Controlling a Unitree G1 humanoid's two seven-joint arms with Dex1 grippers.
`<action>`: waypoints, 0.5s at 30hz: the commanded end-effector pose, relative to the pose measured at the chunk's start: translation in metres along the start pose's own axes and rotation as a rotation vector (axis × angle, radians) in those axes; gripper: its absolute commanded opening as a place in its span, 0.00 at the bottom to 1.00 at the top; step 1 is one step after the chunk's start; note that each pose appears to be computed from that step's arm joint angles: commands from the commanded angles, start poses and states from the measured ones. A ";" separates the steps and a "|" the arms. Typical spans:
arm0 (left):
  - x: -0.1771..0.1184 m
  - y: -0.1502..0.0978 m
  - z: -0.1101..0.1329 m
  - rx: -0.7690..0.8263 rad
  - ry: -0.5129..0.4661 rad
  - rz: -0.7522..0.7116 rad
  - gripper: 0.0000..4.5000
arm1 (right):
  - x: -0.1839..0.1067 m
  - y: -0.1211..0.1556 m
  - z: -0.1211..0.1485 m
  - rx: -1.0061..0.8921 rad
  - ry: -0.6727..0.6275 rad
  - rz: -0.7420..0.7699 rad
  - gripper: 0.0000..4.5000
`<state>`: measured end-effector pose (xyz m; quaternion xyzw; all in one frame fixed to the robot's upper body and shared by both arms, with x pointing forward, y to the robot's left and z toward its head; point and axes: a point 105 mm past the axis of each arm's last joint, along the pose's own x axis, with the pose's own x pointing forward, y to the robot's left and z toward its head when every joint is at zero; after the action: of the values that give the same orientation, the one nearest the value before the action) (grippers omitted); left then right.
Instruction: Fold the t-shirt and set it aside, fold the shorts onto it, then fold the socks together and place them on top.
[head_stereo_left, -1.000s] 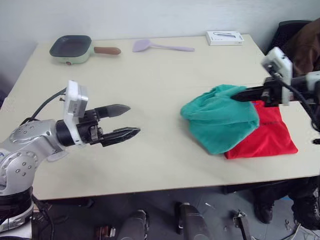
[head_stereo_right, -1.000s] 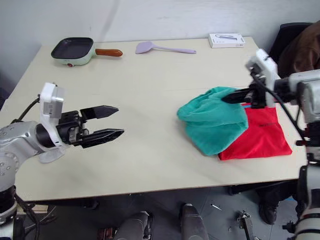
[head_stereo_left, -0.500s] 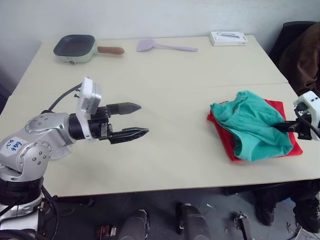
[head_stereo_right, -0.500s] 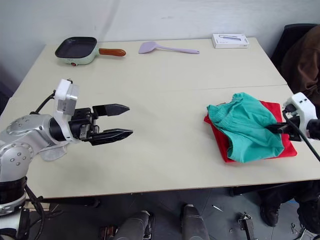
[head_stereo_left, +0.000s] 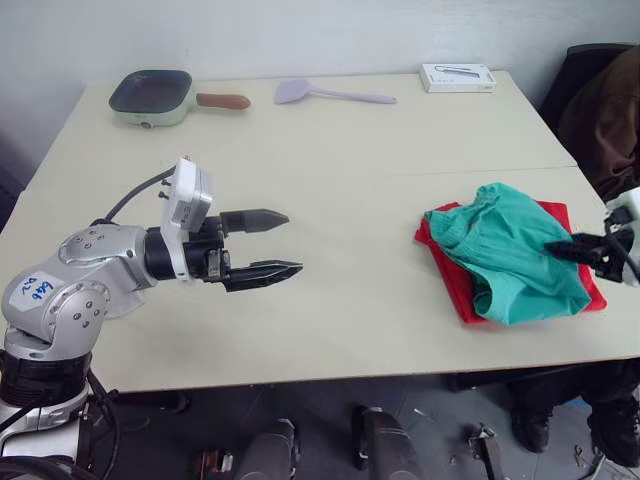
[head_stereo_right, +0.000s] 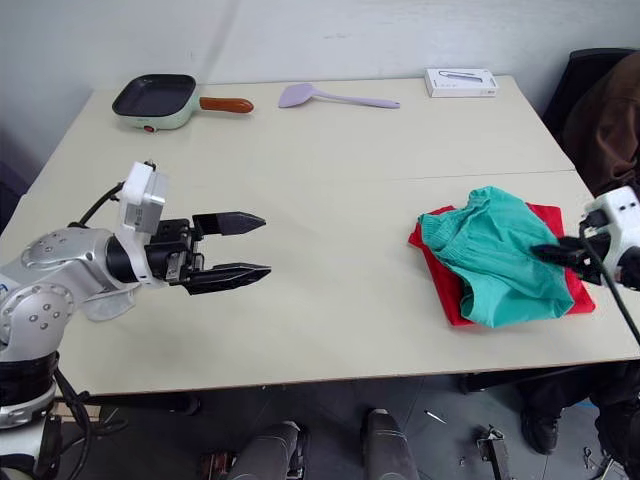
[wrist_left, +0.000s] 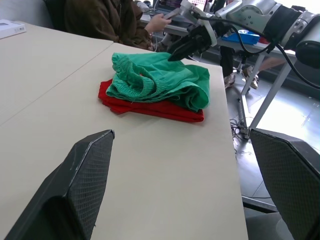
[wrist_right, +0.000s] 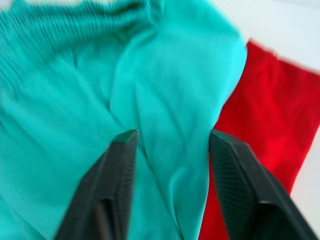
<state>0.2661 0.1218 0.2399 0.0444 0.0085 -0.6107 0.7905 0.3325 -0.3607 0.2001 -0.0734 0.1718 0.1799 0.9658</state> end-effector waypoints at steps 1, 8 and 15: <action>-0.004 -0.005 0.012 0.039 -0.021 0.000 1.00 | -0.016 0.000 0.043 -0.107 -0.116 -0.001 0.77; -0.029 0.000 0.001 0.012 0.021 0.127 1.00 | 0.003 0.049 0.097 -0.161 -0.336 0.231 0.99; -0.105 0.030 -0.042 -0.014 0.196 0.590 1.00 | 0.047 0.166 0.100 -0.231 -0.384 0.592 0.99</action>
<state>0.2685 0.2088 0.2015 0.0677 0.0825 -0.4082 0.9067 0.3541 -0.1953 0.2493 -0.0812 0.0087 0.4429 0.8929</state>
